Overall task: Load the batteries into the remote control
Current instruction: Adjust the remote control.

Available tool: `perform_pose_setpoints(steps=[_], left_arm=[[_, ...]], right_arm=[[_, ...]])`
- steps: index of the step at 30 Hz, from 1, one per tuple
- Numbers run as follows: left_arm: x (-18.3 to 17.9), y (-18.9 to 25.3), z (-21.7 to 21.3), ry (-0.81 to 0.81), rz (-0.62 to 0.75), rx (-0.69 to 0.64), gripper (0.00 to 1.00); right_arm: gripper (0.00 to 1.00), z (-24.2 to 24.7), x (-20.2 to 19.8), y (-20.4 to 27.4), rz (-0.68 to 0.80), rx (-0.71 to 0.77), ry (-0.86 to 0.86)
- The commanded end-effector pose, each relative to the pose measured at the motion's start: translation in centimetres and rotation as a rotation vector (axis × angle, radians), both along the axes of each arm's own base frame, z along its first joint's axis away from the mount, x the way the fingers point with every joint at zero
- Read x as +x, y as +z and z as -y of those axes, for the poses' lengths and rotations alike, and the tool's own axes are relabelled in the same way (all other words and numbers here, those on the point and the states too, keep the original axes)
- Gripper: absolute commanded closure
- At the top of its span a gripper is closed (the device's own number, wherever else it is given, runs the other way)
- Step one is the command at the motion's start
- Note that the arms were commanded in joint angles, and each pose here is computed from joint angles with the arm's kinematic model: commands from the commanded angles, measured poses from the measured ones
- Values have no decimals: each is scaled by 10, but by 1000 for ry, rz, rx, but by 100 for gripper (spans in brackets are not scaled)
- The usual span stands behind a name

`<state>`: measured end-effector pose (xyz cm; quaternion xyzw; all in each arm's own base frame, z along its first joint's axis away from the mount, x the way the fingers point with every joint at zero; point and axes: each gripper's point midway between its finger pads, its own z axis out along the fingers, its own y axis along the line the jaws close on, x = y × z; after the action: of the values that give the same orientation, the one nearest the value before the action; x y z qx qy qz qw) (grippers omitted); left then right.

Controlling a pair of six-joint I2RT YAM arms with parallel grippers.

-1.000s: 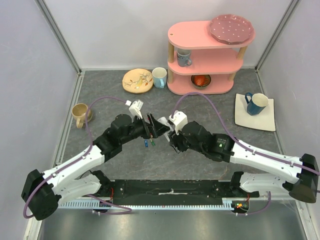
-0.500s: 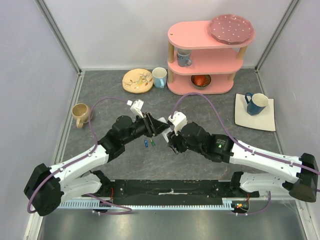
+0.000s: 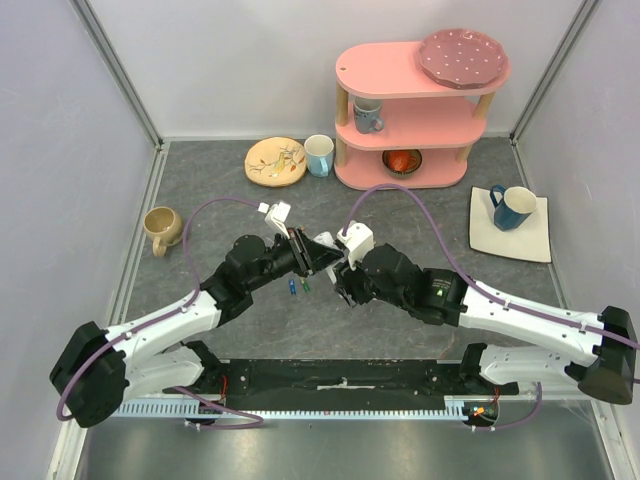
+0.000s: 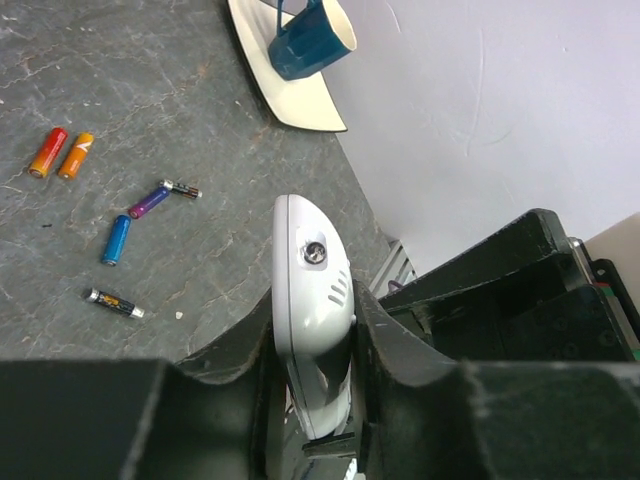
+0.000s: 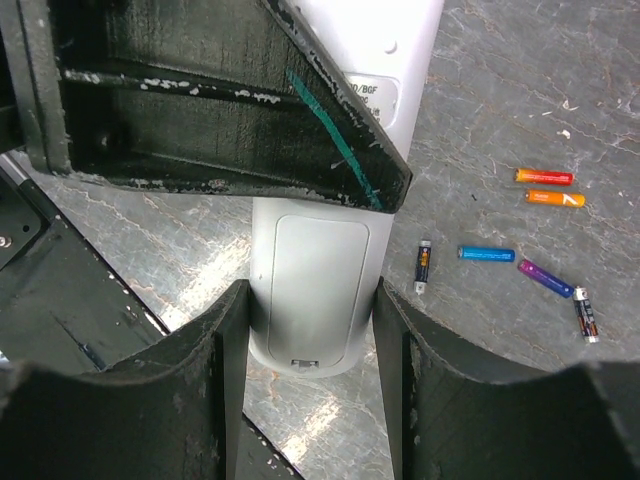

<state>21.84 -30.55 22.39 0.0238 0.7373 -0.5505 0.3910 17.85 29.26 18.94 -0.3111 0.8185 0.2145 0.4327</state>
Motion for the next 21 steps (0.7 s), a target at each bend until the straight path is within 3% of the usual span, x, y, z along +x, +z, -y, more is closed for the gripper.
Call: perform_pose_setpoints(steps=[1,4,5,7,11,16,21], left_arm=[[-4,8,4,-24,29,-37,88],[-4,8,2,-17,31,-39,98],[-4,9,1,-11,38,-43,98],[-2,10,-3,15,48,-45,98],[2,21,-20,100,103,-71,98],[5,28,-46,217,190,-155,98],[2,30,-58,249,274,-161,98]], right_arm=[[66,-7,4,19,40,67,-10],[54,-3,5,21,42,68,-25],[42,-1,5,21,40,67,-31],[27,2,4,28,39,87,-45],[11,12,1,42,35,145,-89],[4,27,3,55,22,306,-205],[7,14,-9,51,-93,553,-224]])
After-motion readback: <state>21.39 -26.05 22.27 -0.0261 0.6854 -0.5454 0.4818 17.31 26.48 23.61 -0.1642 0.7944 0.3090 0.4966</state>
